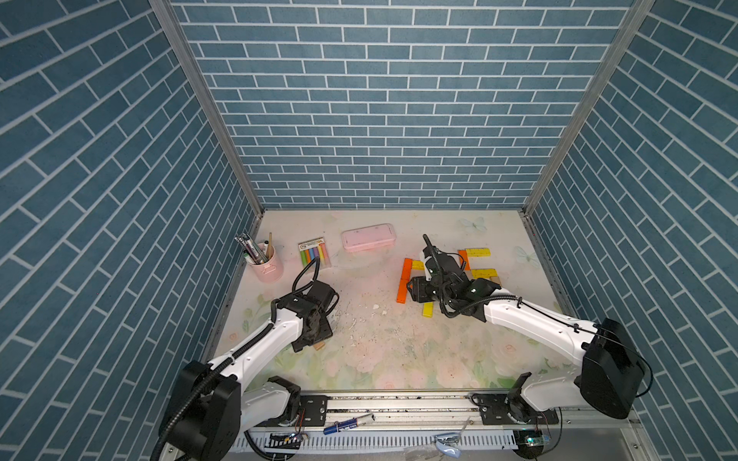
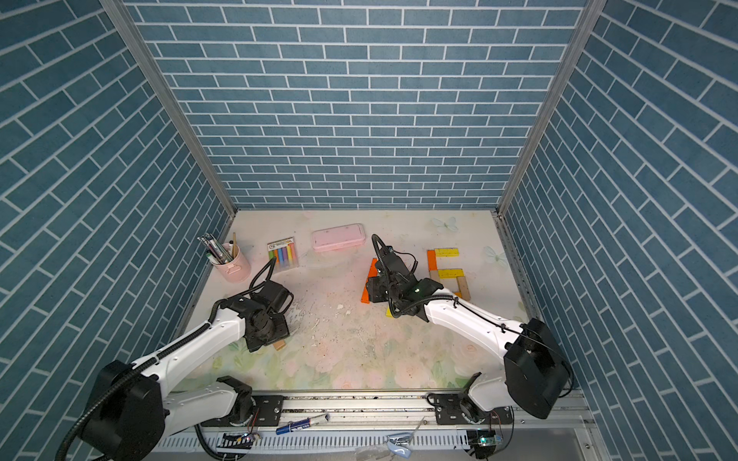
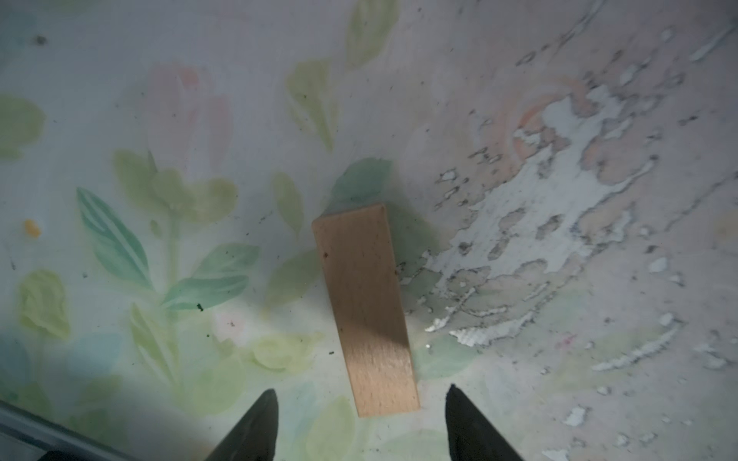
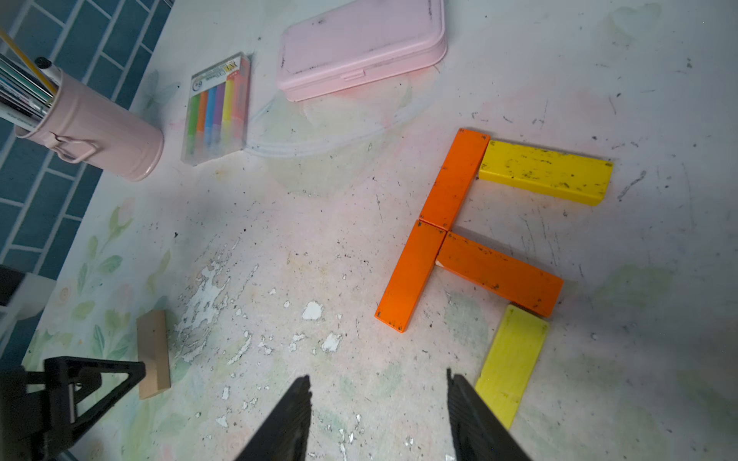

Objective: Assemble the number 6 with building blocks
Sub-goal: Move the building block to the center of the board.

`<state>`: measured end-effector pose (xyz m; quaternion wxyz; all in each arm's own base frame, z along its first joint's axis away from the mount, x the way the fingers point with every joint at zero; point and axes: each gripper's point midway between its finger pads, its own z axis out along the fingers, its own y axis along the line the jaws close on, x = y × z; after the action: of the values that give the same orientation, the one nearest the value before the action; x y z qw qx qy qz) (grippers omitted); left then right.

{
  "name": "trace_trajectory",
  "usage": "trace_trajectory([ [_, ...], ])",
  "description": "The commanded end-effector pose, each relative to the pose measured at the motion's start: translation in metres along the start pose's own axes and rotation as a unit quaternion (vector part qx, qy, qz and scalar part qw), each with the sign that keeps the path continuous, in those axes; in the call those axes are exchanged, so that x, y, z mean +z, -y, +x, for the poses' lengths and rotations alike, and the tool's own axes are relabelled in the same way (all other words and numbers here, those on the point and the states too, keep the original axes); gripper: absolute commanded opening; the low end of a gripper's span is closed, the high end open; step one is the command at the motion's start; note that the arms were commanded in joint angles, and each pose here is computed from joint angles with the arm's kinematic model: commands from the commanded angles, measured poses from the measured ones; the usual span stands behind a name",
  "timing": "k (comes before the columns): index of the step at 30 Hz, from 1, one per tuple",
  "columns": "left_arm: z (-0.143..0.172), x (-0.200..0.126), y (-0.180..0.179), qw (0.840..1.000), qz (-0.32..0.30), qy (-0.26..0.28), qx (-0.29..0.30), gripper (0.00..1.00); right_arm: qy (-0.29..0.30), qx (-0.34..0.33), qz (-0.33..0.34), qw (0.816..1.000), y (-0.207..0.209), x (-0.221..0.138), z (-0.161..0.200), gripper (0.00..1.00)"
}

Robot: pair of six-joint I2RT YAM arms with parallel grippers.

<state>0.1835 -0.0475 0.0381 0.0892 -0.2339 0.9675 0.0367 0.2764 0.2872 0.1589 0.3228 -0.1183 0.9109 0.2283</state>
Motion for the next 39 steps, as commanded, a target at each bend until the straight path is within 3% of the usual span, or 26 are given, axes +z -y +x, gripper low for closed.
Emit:
trace_trajectory([
  [1, -0.006, 0.012, 0.006, 0.999, 0.007, 0.008, -0.046, 0.66, 0.010, -0.011, 0.002, 1.000, 0.004, -0.003, -0.001, 0.56],
  [5, -0.005, 0.027, 0.011, 0.998, 0.014, -0.002, -0.056, 0.61, 0.011, -0.009, 0.003, 1.000, 0.007, -0.003, -0.001, 0.55],
  [12, 0.005, 0.039, 0.031, 0.997, 0.051, -0.043, -0.047, 0.28, 0.014, 0.007, 0.014, 1.000, 0.020, -0.006, -0.003, 0.55],
  [17, 0.010, 0.024, 0.061, 0.993, 0.098, -0.052, -0.028, 0.25, 0.026, 0.041, 0.024, 0.999, 0.039, -0.012, -0.008, 0.54],
  [24, 0.026, 0.003, 0.137, 0.986, 0.156, -0.060, 0.007, 0.28, 0.044, 0.054, 0.052, 0.996, 0.066, -0.023, -0.018, 0.54],
  [29, 0.032, 0.005, 0.165, 0.982, 0.173, -0.078, -0.004, 0.31, 0.044, 0.046, 0.066, 0.996, 0.074, -0.025, -0.018, 0.54],
  [33, 0.036, 0.005, 0.179, 0.977, 0.188, -0.098, 0.002, 0.41, 0.034, 0.038, 0.062, 0.997, 0.073, -0.023, -0.017, 0.54],
  [36, 0.036, -0.001, 0.186, 0.974, 0.198, -0.105, 0.017, 0.60, 0.027, 0.028, 0.059, 0.997, 0.071, -0.022, -0.017, 0.54],
  [39, 0.033, -0.011, 0.186, 0.972, 0.205, -0.108, 0.043, 0.67, 0.021, 0.016, 0.056, 0.998, 0.068, -0.021, -0.018, 0.56],
])
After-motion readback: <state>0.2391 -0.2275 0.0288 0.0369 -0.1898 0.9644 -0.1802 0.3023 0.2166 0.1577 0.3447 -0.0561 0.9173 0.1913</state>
